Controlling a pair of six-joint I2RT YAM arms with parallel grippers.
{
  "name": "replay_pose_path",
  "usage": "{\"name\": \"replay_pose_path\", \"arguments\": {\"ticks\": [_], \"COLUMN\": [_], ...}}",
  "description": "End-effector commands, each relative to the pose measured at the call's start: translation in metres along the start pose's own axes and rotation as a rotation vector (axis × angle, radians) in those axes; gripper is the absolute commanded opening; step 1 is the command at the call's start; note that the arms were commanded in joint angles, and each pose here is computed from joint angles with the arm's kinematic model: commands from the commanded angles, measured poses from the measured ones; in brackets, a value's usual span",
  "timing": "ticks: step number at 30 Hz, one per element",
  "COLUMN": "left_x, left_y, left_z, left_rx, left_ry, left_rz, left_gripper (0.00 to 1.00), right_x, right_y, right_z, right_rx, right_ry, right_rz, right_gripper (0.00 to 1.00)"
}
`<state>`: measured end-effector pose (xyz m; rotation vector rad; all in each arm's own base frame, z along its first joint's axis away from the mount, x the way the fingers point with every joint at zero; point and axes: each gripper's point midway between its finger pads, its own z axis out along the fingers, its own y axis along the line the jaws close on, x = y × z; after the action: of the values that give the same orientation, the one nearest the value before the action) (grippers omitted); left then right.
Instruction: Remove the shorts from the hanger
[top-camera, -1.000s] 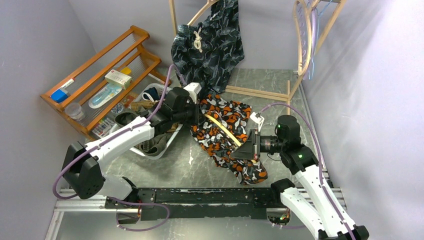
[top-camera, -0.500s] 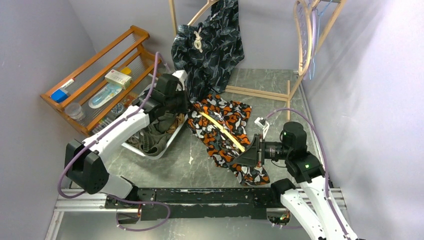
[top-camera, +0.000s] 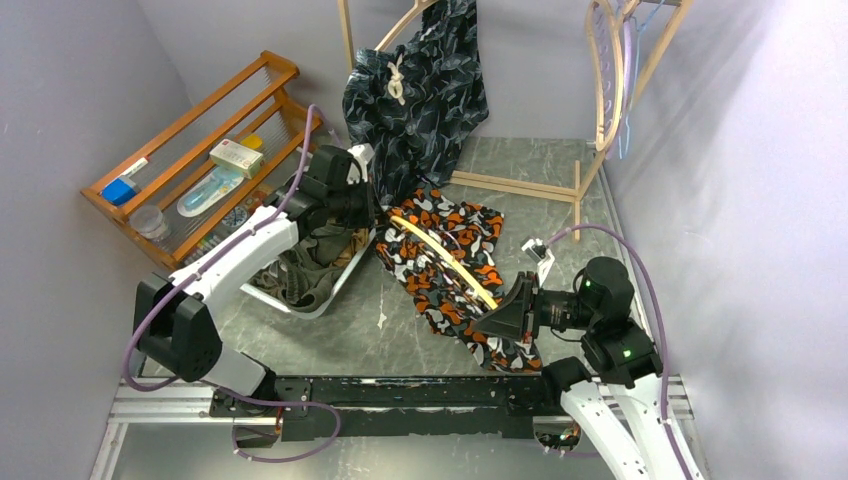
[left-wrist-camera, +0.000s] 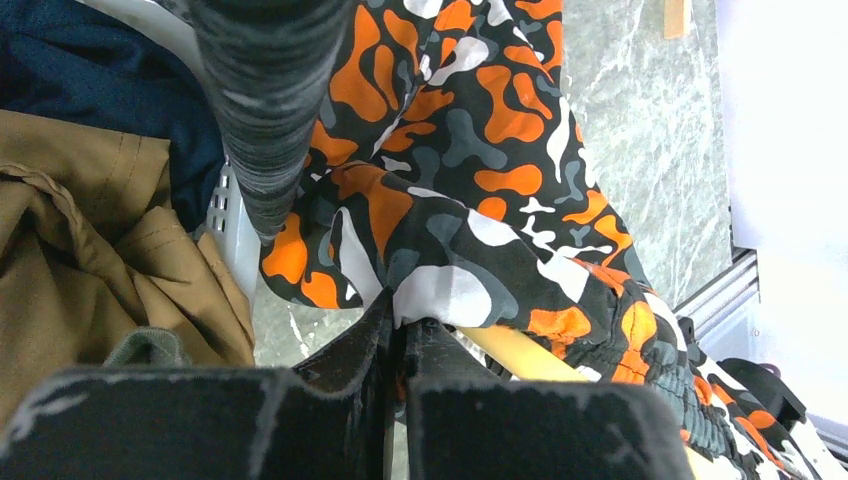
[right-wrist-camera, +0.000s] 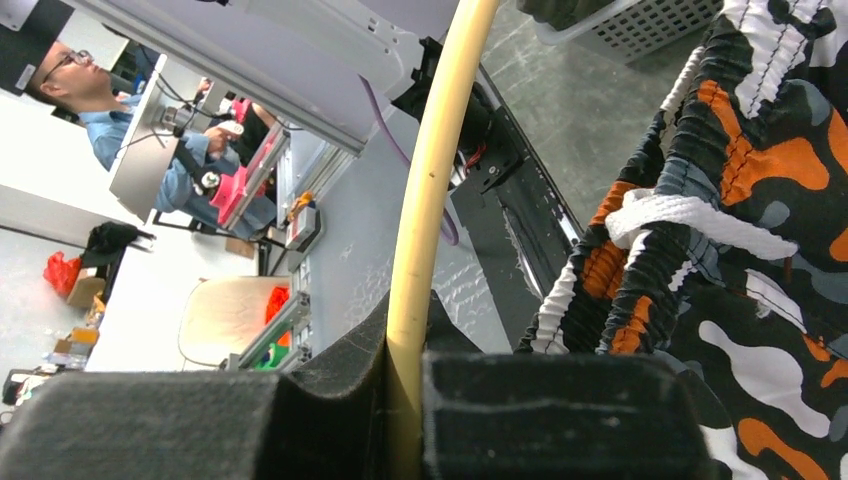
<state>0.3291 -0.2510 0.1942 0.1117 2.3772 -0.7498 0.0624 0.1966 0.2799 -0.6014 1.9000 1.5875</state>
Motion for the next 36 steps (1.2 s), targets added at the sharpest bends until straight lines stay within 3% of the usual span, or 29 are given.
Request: {"name": "replay_pose_path", "arguments": {"ticks": [1,8,14,20,27,30,36], "left_x": [-0.031,-0.002,-0.011,-0.006,0.036,0.052,0.070], "left_y": [0.051,0.067,0.069,0.049,-0.015,-0.034,-0.051], "left_z": [-0.002,0.004,0.005,0.008,-0.005,-0.012,-0.023], "left_rx": [-0.155,-0.191,-0.206,-0.088,0.105,0.117,0.151], "left_ry": [-0.121,-0.064,-0.074,-0.035,-0.011,-0.004,-0.006], "left_rz": [-0.023,-0.066,-0.072,-0.053,0.070,0.102,0.115], "left_gripper": [0.07,0.07,0.07,0.07,0.08,0.15,0.53], "right_x": [-0.005,-0.022,-0.015,-0.029,-0.045,-0.052,-0.074], "right_y": [0.032,0.045,0.051,0.021,-0.058,-0.083,-0.105], "right_z": [-0.008,-0.009,-0.010,-0.006,0.007,0.010,0.014], "right_rx": [-0.085,-0.136,-0.182,-0.009,0.276,0.358,0.425], "right_ry": [-0.011,-0.093,-0.047,-0.120,-0.174,-0.210,-0.290], "right_rz": [-0.109,-0.223,-0.195,-0.187,0.023,0.101,0.157], "right_gripper": [0.00,0.00,0.00,0.00,0.00,0.00,0.00]}}
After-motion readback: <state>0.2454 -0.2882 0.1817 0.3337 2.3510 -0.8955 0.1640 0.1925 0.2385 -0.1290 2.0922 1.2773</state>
